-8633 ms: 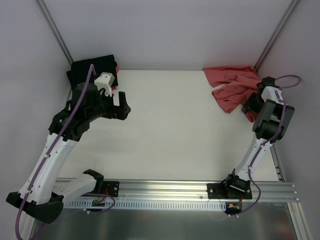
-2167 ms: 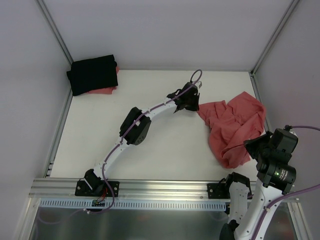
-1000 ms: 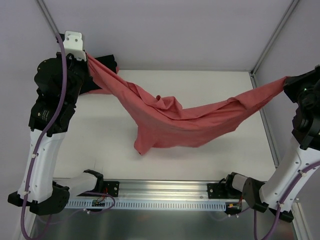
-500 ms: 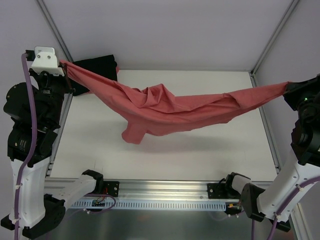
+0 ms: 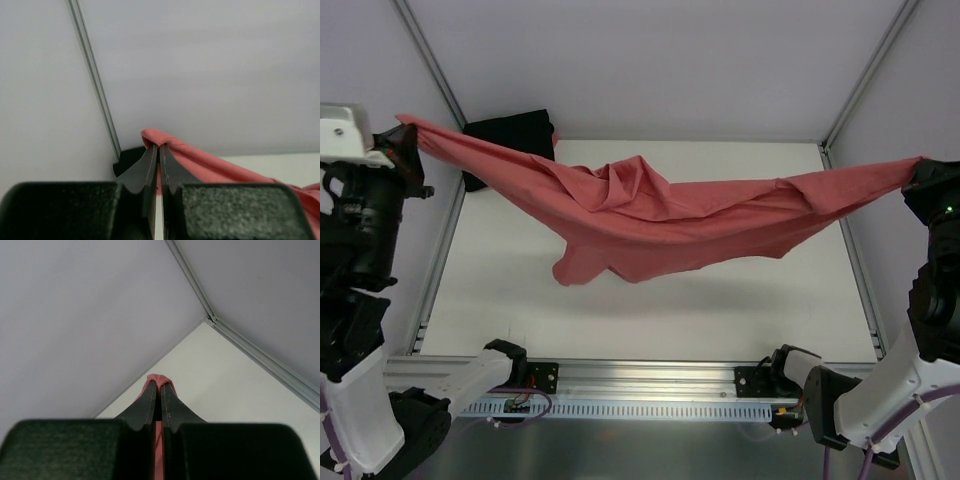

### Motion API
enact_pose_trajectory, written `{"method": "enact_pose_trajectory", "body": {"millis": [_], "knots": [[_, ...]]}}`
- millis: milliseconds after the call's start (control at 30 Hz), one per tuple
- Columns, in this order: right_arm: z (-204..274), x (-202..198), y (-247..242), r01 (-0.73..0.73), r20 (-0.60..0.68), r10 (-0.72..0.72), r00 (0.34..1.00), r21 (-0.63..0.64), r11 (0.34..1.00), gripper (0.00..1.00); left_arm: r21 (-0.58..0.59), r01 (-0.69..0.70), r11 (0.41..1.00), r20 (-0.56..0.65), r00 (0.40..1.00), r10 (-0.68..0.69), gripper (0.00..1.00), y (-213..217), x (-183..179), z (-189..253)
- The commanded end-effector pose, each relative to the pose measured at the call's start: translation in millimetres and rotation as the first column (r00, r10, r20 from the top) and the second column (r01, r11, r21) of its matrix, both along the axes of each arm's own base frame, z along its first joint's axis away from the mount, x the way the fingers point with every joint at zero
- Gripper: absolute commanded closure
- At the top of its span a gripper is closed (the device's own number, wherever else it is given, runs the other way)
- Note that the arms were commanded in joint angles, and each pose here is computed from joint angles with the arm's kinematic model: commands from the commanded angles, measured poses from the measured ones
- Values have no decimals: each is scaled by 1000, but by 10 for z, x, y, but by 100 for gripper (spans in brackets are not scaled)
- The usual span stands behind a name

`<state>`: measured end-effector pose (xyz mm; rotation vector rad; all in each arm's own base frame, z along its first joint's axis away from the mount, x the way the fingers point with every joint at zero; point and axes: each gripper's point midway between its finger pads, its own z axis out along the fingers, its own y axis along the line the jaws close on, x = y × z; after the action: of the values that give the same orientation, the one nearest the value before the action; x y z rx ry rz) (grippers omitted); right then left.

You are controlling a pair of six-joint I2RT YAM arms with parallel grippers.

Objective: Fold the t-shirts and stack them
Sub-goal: Move the tshirt to the center of the board

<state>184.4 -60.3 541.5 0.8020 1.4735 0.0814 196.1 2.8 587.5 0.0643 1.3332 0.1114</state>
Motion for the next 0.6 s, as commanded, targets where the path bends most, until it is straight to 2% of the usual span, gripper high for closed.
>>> {"method": "enact_pose_trajectory", "body": {"millis": [0,100,233,333,500,567], "knots": [[284,-46,-50,40,101,-38,994,-18,999,100,-39,-8,999,132,991,14,100,139,-382,394],[366,11,-64,39,122,-36,992,-19,999,100,-46,-9,999,166,986,16,100,164,-457,494],[375,174,-94,29,115,-28,993,-7,1000,100,-47,5,999,154,988,3,100,112,-363,460],[278,410,-147,20,79,-21,997,13,1000,100,-49,36,998,109,994,-31,100,-8,-156,317],[-51,944,-244,-8,15,7,1000,66,998,100,-59,83,995,6,997,-83,100,-274,420,-34],[-351,1311,-285,-40,-67,48,997,112,993,100,-54,105,993,-39,994,-107,100,-413,730,-183]]}}
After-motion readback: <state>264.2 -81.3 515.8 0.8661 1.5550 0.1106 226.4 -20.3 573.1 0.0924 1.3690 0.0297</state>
